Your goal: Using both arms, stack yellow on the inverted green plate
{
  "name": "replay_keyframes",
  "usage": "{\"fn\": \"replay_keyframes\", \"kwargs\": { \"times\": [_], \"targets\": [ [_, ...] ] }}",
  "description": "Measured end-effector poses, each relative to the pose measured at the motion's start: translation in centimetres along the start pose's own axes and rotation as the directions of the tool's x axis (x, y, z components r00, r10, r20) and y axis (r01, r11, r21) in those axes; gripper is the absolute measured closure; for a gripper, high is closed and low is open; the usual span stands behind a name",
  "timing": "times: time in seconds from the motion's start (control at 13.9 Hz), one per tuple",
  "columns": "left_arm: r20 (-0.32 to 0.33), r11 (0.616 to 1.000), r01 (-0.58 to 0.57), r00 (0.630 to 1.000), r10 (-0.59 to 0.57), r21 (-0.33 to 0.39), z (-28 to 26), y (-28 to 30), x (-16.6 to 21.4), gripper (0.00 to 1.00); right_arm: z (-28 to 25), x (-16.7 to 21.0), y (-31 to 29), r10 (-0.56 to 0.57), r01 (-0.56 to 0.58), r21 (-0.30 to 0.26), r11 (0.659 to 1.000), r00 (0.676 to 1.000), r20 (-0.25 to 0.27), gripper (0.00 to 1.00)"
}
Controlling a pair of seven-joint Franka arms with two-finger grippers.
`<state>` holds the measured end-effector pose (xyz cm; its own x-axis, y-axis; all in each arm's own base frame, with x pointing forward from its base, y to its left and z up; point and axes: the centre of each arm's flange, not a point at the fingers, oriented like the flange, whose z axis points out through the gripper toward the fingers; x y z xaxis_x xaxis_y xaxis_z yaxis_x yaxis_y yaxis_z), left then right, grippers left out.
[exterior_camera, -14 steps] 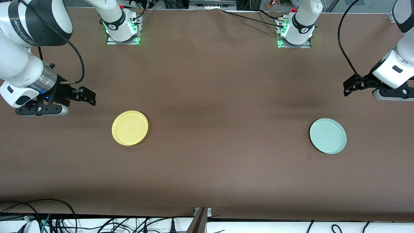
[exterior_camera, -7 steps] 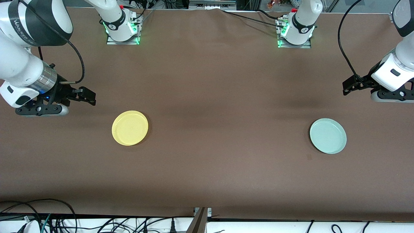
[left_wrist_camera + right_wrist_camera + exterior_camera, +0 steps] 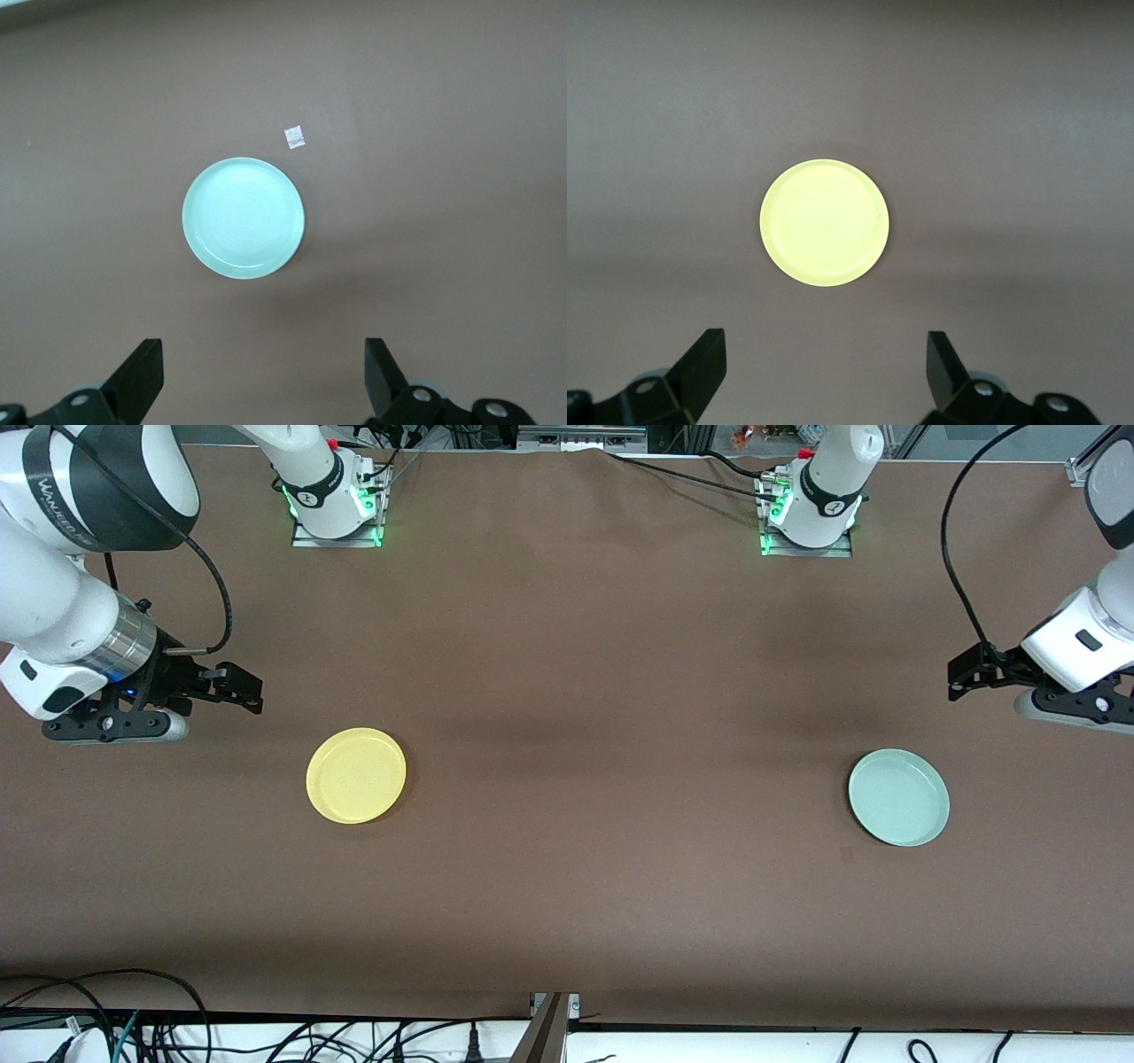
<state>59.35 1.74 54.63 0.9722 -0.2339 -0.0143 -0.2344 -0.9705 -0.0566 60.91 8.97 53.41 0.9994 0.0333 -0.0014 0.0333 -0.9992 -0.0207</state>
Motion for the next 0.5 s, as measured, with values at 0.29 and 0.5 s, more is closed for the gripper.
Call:
{"fn": "replay_keyframes", "kwargs": {
  "times": [0.29,0.5],
  "targets": [
    [0.080,0.981,-0.192,0.978,0.195,-0.041,6.0,-6.8,0.5,0.00,0.0,0.0,0.0,0.001,-0.001,0.000,1.000,1.000,0.001,0.00],
    [0.125,0.977,-0.202,0.970,0.210,-0.072,13.7,-9.7,1.9,0.00,0.2,0.0,0.0,0.001,-0.001,-0.001,1.000,1.000,0.004,0.00]
  ]
}}
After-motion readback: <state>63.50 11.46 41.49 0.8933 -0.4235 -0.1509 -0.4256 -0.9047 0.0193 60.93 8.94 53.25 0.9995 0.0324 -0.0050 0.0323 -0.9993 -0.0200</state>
